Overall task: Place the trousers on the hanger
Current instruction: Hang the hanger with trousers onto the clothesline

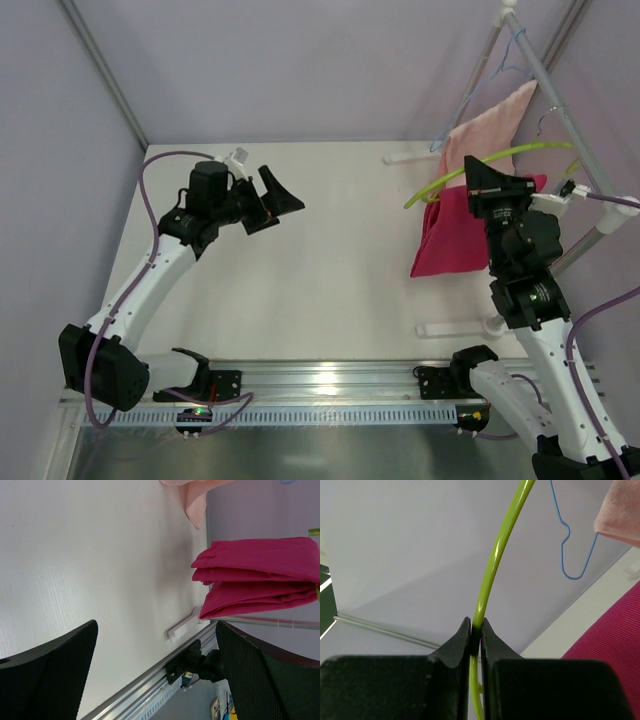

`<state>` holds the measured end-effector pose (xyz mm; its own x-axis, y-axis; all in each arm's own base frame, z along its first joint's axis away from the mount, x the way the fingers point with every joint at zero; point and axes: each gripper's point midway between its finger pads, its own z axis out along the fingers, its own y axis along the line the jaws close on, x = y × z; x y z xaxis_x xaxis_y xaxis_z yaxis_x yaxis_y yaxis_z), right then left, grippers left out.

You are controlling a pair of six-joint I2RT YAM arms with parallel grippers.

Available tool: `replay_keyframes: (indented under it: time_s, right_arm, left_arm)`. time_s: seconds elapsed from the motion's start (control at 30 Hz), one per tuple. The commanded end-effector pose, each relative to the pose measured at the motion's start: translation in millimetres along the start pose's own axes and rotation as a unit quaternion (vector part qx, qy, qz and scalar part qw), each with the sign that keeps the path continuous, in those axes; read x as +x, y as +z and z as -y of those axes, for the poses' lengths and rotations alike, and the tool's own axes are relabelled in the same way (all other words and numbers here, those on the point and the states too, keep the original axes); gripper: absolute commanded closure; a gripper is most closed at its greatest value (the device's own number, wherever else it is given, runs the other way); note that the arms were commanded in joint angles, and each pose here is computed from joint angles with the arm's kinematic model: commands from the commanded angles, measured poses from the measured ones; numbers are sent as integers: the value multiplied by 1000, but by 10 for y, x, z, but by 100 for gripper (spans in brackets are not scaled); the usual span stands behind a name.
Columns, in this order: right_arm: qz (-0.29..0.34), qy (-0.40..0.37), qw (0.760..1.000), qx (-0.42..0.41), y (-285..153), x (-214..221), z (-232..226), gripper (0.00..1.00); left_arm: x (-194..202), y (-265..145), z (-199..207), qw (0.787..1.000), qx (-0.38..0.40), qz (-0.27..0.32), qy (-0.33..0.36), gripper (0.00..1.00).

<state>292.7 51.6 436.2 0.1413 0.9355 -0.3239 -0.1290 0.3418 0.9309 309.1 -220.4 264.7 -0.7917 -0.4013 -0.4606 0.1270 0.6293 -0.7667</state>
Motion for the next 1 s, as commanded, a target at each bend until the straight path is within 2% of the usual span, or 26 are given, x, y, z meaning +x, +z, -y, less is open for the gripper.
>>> replay_keyframes:
  time_s: [0.0,0.27,0.37,0.47,0.63,0.97]
  right_arm:
    - [53,81,991,-87,-186,-354,-498,96]
    - [50,87,991,-90,-147,-337,-526,96]
    - [17,63,992,-111,-70,-248,-771,96]
    - [-9,74,988,-135,-62,-150,-863,96]
    - [7,68,987,-149,-90,-212,-893,96]
    - [21,45,982,-184,-77,-338,-1235,96]
  left_arm:
    - [-54,29,57,1000,21,7,0,0]
    - [-26,29,51,1000,25,4,3,0]
    - [-25,4,50,1000,25,5,9,0]
    - [-29,8,17,1000,22,5,9,0]
    - [-32,22,18,1000,28,3,7,0]
    - [-86,29,50,999,41,-2,5,0]
